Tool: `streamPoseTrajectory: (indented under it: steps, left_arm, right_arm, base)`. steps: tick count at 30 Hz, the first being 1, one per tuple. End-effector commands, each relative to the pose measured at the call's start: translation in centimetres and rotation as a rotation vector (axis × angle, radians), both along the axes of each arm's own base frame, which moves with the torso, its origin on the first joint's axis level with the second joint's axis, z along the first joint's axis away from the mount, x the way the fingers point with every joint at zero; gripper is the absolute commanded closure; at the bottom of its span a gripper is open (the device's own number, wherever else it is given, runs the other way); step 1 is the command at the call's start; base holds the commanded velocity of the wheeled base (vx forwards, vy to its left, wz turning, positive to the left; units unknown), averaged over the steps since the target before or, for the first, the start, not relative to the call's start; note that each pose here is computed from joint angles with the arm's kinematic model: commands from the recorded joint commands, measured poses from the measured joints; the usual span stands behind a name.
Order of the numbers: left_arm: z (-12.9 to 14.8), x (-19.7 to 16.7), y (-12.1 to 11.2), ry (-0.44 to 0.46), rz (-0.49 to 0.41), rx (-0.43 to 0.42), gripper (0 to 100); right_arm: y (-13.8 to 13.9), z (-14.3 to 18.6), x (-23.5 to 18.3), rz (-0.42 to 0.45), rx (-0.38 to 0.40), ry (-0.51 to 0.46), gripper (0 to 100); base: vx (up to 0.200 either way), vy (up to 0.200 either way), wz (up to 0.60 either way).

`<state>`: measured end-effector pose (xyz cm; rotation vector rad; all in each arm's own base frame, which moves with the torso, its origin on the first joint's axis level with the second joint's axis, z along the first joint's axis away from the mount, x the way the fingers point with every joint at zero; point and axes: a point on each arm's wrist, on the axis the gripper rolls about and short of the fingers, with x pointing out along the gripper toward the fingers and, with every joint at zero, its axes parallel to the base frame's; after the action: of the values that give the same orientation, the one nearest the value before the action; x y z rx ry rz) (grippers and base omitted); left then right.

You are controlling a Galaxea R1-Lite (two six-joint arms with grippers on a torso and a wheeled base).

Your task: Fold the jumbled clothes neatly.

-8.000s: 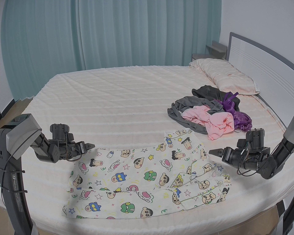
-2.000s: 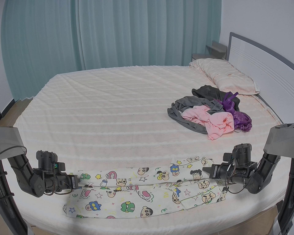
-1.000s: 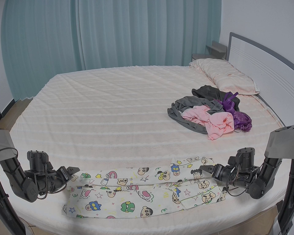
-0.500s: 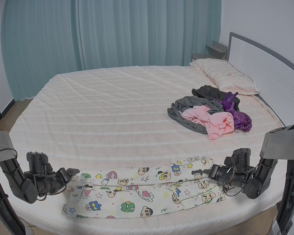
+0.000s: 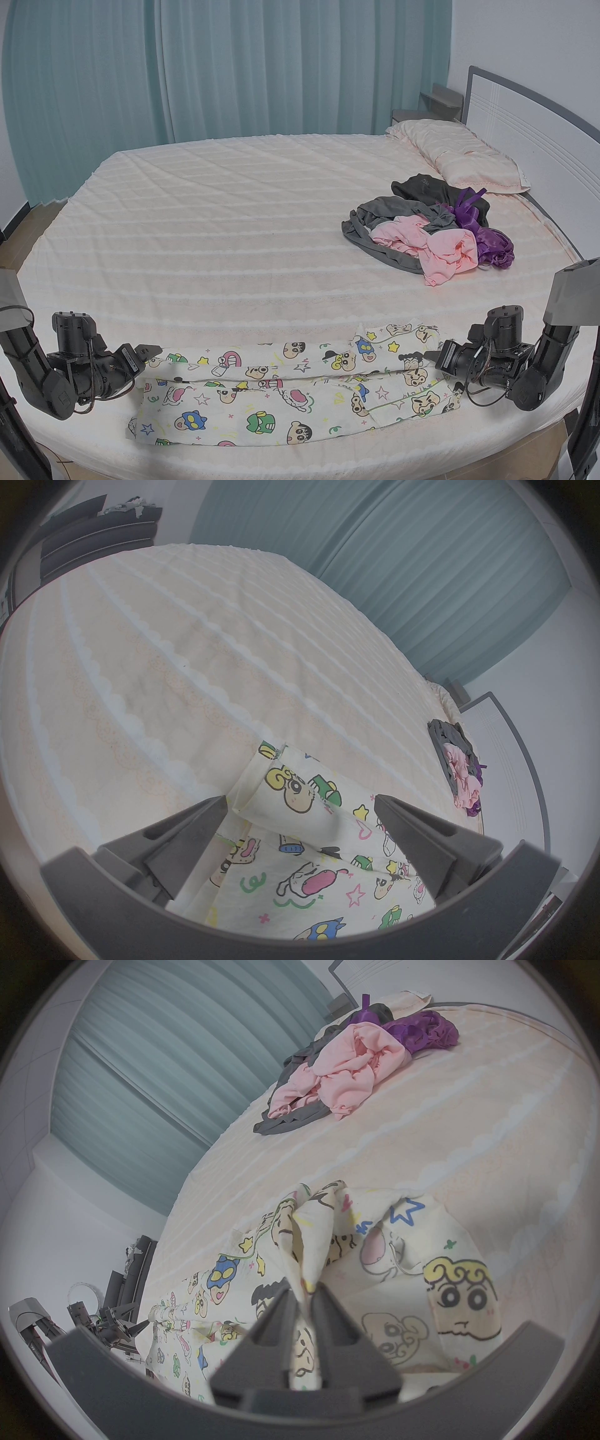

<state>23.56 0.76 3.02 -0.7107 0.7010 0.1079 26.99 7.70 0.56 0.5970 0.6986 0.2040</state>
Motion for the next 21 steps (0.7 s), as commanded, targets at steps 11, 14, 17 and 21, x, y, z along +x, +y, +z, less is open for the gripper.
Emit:
streamPoseTrajectory:
  steps: [11, 14, 17, 21]
  left_arm:
    - [0.0, -0.1, 0.0, 0.0, -0.003, 0.0, 0]
    - [0.0, -0.1, 0.0, -0.003, -0.002, 0.0, 0]
    - [0.0, -0.1, 0.0, -0.001, -0.001, -0.001, 0]
    - [-0.1, -0.1, 0.0, 0.004, -0.002, -0.001, 0]
  right_arm:
    - [-0.3, 3.0, -1.5, -0.038, -0.01, -0.086, 0]
    - [0.0, 4.6, -1.6, -0.021, 0.001, -0.145, 0]
    - [1.7, 5.7, -0.7, 0.026, 0.016, -0.171, 0]
    - [3.8, 5.4, 1.3, 0.063, 0.022, -0.164, 0]
  base:
    - [0.0, 0.0, 0.0]
    - [0.0, 0.0, 0.0]
    - [0.0, 0.0, 0.0]
    - [0.0, 0.0, 0.0]
